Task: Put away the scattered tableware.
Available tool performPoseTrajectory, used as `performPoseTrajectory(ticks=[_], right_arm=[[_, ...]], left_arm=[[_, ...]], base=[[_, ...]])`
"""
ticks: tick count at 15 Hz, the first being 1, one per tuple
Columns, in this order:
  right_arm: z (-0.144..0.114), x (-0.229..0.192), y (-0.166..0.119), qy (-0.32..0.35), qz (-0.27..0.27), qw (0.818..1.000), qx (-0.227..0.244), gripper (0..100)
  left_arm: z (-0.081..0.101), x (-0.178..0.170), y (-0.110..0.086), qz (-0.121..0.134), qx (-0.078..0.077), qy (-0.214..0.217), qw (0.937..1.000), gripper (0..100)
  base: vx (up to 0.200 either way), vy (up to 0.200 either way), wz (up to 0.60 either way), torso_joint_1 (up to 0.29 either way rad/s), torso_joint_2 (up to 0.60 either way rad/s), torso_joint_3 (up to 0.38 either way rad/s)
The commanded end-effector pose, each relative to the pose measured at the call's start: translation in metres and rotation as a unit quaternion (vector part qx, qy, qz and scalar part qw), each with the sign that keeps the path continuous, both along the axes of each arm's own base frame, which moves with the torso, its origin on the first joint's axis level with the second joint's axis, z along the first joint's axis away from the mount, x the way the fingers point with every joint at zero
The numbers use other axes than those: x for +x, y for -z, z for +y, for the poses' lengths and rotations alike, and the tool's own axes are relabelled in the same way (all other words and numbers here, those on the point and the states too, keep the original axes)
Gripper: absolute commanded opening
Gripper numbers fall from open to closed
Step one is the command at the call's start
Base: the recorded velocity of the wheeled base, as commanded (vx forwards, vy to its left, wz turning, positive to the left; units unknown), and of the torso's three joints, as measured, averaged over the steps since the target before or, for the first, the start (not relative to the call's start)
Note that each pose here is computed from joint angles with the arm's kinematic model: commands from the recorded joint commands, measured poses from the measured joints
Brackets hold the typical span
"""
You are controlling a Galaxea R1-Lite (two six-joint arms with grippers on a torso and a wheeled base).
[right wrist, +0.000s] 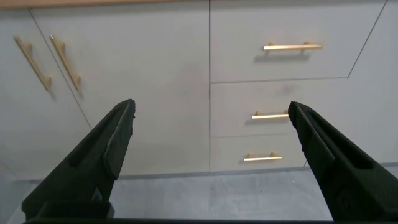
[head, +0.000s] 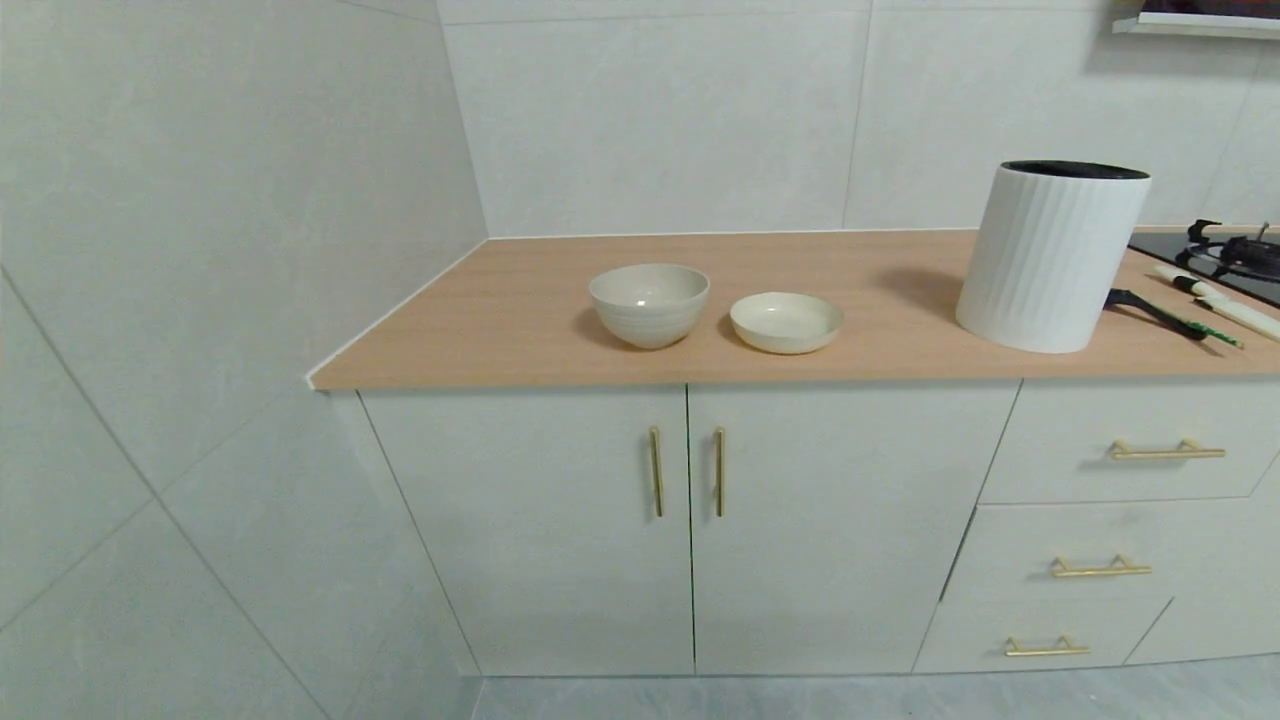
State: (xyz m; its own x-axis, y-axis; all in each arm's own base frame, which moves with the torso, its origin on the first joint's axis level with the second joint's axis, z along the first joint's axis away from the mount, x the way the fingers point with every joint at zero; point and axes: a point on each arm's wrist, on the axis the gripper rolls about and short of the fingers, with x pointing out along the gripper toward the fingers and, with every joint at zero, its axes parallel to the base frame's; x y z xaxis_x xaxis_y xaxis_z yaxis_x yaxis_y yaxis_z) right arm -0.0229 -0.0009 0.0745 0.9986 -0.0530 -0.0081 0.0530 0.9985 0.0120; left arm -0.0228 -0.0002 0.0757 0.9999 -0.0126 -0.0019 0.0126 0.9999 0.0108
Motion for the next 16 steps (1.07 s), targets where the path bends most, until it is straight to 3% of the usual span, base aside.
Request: performPoseTrajectory(ticks=[1, 11, 16], right_arm=[[0.0, 0.0001, 0.0, 0.0, 0.001, 1.0, 0.0, 100], [0.0, 0.0001, 0.0, 0.0, 0.001, 1.0, 0.0, 100], [0.0, 0.0001, 0.0, 0.0, 0.001, 1.0, 0.0, 100]], left_arm=[[0.0, 0.0, 0.0, 0.0, 0.0, 0.0, 1.0, 100], [0.0, 0.0, 0.0, 0.0, 0.0, 0.0, 1.0, 100], [0.0, 0.0, 0.0, 0.0, 0.0, 0.0, 1.0, 100]], base=[[0.0, 0.0, 0.0, -0.188, 0.48, 0.295], [0.0, 0.0, 0.0, -0.146, 0.44, 0.295], [0.0, 0.0, 0.0, -0.017, 0.07, 0.042]])
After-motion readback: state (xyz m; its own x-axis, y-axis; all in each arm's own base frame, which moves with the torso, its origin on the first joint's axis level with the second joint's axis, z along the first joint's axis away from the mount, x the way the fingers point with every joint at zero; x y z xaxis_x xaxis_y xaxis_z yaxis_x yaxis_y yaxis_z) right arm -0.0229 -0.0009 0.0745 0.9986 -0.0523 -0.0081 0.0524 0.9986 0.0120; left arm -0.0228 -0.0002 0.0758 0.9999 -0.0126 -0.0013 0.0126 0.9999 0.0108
